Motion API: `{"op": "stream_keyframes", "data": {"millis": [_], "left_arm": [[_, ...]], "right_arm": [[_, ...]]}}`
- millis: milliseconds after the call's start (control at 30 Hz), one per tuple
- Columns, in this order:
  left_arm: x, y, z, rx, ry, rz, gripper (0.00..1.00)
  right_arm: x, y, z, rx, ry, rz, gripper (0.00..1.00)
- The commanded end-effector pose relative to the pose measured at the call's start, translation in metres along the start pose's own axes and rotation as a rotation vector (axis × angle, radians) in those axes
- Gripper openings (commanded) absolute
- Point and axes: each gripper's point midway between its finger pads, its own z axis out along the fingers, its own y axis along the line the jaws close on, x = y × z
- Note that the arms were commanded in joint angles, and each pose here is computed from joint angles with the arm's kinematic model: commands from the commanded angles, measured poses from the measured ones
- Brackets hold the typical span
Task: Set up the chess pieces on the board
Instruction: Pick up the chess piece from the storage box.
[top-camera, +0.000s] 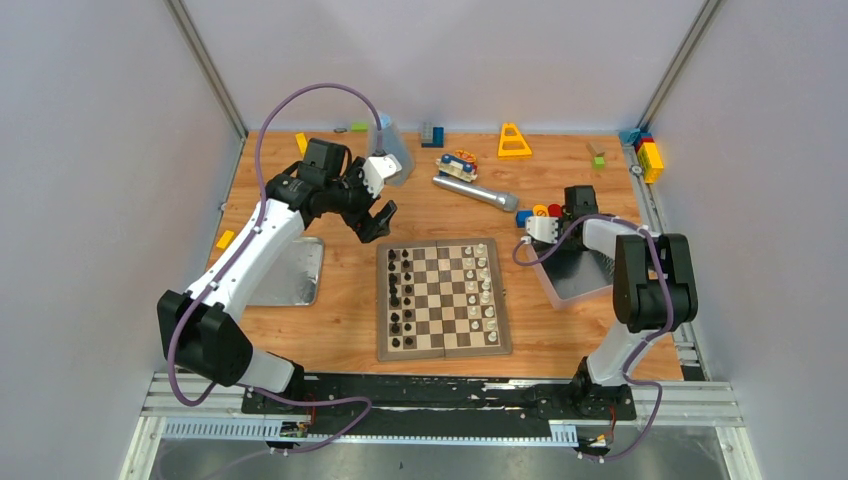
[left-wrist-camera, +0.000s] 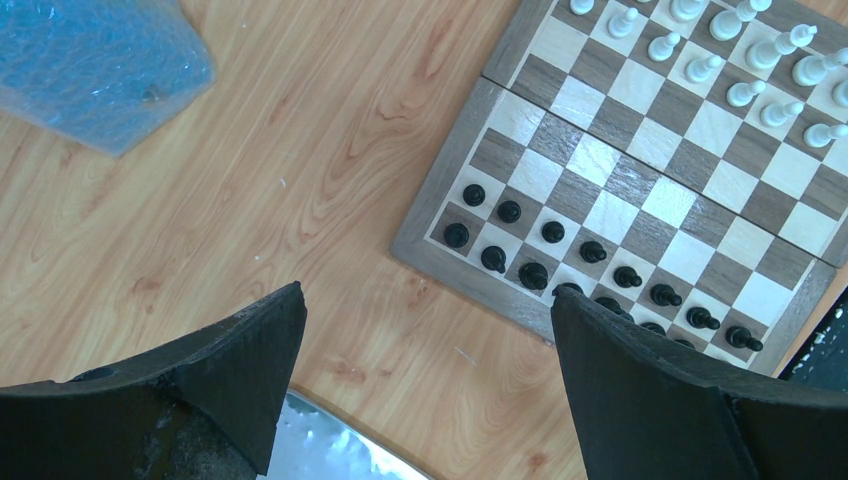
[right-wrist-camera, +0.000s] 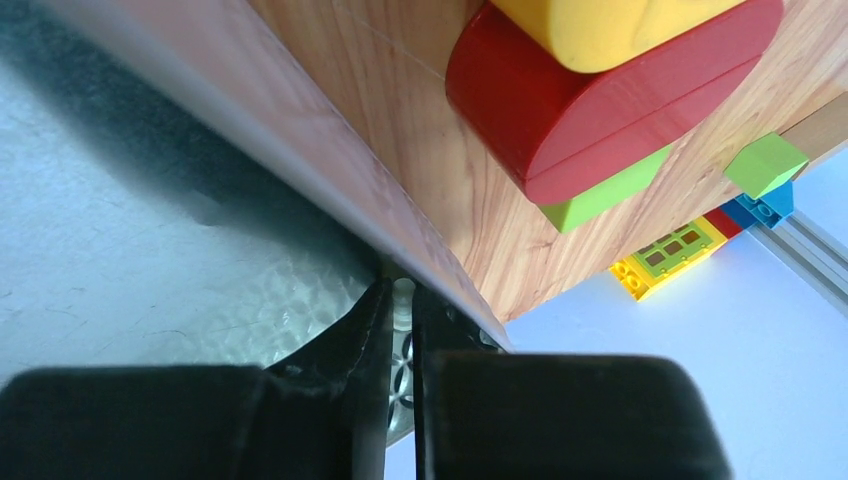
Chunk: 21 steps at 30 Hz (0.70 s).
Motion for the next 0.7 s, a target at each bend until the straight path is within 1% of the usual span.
{"op": "stream_keyframes", "data": {"millis": [0, 200, 333, 433, 567, 667], "left_arm": [[-0.015, 0.006, -0.009, -0.022, -0.04, 0.026, 1.0], [-0.017, 0.005, -0.009, -0.016, -0.046, 0.025, 1.0], [-0.018, 0.005, -0.01, -0.014, -0.048, 0.027, 1.0], [-0.019, 0.004, -0.011, -0.011, -0.054, 0.032, 1.0], [-0.022, 0.004, -0.013, -0.018, -0.069, 0.043, 1.0], [-0.024, 0.005, -0.014, -0.027, -0.083, 0.05, 1.0]], "right_arm": [[-0.003, 0.017, -0.005, -0.055, -0.042, 0.029, 0.0], [-0.019, 0.018, -0.03, -0.128, -0.135, 0.154, 0.0], [-0.039, 0.017, -0.051, -0.19, -0.247, 0.266, 0.0], [-0.041, 0.016, -0.071, -0.207, -0.329, 0.377, 0.0], [-0.064, 0.011, -0.114, -0.23, -0.518, 0.49, 0.0], [-0.097, 0.017, -0.16, -0.284, -0.734, 0.542, 0.0]]}}
